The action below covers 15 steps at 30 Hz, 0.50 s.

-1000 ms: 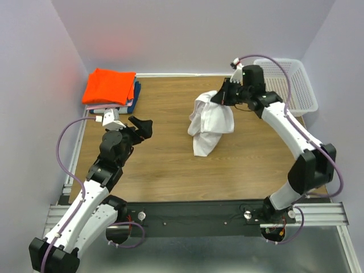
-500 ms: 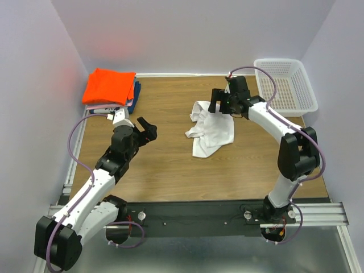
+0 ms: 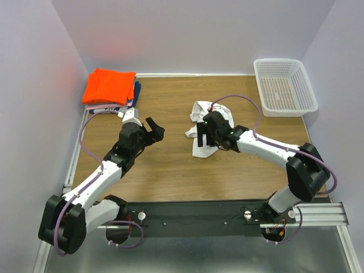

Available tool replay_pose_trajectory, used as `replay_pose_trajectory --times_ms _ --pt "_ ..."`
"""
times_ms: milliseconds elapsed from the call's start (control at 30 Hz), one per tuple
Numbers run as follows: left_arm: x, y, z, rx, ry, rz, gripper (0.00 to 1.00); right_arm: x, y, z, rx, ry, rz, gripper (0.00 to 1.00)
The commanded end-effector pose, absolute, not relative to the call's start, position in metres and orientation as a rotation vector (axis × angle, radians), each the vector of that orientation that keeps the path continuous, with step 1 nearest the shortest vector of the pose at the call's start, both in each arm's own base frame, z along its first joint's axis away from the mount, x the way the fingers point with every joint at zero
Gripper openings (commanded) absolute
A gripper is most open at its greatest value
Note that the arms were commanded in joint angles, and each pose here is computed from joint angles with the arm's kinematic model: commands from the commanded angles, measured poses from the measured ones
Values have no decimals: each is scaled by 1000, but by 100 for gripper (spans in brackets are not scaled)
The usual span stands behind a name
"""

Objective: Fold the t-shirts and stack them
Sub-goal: Flatten the tshirt out

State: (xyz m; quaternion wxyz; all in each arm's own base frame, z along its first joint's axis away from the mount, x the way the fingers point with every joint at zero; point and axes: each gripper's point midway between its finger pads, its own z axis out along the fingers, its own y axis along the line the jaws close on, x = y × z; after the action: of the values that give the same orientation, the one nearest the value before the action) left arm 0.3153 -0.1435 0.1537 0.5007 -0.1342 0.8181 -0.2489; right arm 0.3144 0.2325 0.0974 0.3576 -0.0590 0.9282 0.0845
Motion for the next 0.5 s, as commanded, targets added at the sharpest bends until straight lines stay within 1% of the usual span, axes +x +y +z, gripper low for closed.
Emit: replay_pose_trajectory --times_ms 0,67,100,200,233,300,367,400,467 --pt "318 -160 151 -263 1996 -656 98 312 231 72 -89 2420 98 98" --pt "319 -162 146 -256 2008 -654 98 314 234 66 -83 2427 79 94" --pt "319 -163 145 -253 2012 -655 98 315 232 58 -73 2439 57 89" --pt "319 -163 142 -252 2021 -648 98 321 227 50 -50 2432 -15 79" --pt "318 -164 142 -250 2021 -649 98 323 226 49 -49 2431 -24 78" --pt "319 -163 142 -250 2021 -646 98 327 225 47 -40 2421 -53 69" --pt "319 -164 142 -248 2021 -647 98 330 225 48 -33 2412 -62 65" --pt "320 -164 142 -248 2021 -645 98 331 224 47 -27 2410 -76 56" --pt "320 -164 141 -249 2023 -642 98 332 224 47 -24 2407 -77 49"
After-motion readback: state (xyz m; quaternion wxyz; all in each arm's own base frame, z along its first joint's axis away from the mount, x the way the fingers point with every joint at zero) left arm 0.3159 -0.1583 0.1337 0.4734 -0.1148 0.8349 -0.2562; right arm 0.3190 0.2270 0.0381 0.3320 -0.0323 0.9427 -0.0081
